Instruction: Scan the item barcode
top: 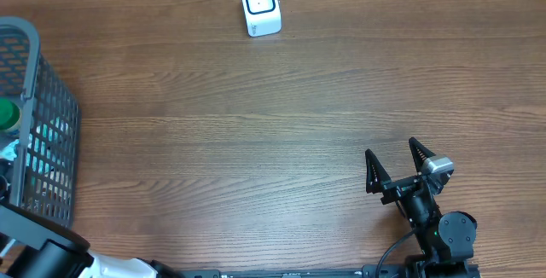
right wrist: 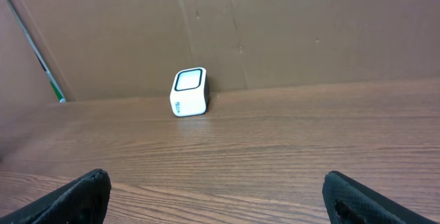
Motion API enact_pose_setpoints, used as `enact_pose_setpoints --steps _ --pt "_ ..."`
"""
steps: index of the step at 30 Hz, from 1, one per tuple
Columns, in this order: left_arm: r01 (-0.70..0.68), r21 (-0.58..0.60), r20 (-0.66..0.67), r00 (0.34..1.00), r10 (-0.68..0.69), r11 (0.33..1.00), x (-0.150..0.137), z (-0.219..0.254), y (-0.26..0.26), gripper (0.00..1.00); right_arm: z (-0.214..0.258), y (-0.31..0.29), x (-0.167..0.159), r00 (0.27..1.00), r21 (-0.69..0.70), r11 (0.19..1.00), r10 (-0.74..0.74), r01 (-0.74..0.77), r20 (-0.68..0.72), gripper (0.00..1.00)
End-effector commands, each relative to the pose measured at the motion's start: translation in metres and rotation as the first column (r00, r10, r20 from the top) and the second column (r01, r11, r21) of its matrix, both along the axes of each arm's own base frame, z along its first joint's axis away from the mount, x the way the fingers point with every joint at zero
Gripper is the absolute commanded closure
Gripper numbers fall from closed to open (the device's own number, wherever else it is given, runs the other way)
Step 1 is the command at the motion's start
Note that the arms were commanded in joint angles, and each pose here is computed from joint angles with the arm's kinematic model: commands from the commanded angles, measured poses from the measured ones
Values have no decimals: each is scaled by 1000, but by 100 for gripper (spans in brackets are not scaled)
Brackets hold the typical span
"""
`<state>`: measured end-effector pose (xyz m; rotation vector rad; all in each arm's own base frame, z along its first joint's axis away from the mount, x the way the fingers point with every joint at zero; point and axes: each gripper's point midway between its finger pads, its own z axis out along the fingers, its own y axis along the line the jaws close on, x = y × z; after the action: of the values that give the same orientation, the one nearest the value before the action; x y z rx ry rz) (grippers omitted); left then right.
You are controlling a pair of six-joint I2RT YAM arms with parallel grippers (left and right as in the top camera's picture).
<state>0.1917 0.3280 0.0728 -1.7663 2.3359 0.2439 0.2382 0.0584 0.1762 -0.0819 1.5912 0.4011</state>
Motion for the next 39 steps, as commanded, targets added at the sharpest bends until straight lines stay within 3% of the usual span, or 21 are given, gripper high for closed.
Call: enact_pose_setpoints --steps 1,4,8,14,21,31,36,39 --pt "-1 -17 -53 999 0 1000 -9 -18 4 24 -2 -1 0 1000 -3 1000 -6 6 6 0" --pt "-1 -39 -65 998 -1 999 -9 -31 4 30 -2 -1 0 1000 -3 1000 -6 6 6 0" --pt "-8 -65 -75 997 3 998 -9 -42 2 46 -2 -1 0 1000 -3 1000 -6 6 6 0" --pt "-6 -66 -68 998 1 998 -7 -38 3 96 -2 -1 0 1000 -3 1000 -6 6 6 0" --pt "-9 -45 -37 999 8 999 1 -4 11 96 -2 -1 0 1000 -3 1000 -6 6 6 0" --pt "-43 176 129 991 21 983 13 136 22 96 -2 -1 0 1000 -3 1000 -6 6 6 0" --pt "-37 234 314 949 -39 972 30 199 6 96 -2 -1 0 1000 -3 1000 -6 6 6 0" --pt "-42 235 310 950 -34 971 24 204 0 95 -2 -1 0 1000 -3 1000 -6 6 6 0"
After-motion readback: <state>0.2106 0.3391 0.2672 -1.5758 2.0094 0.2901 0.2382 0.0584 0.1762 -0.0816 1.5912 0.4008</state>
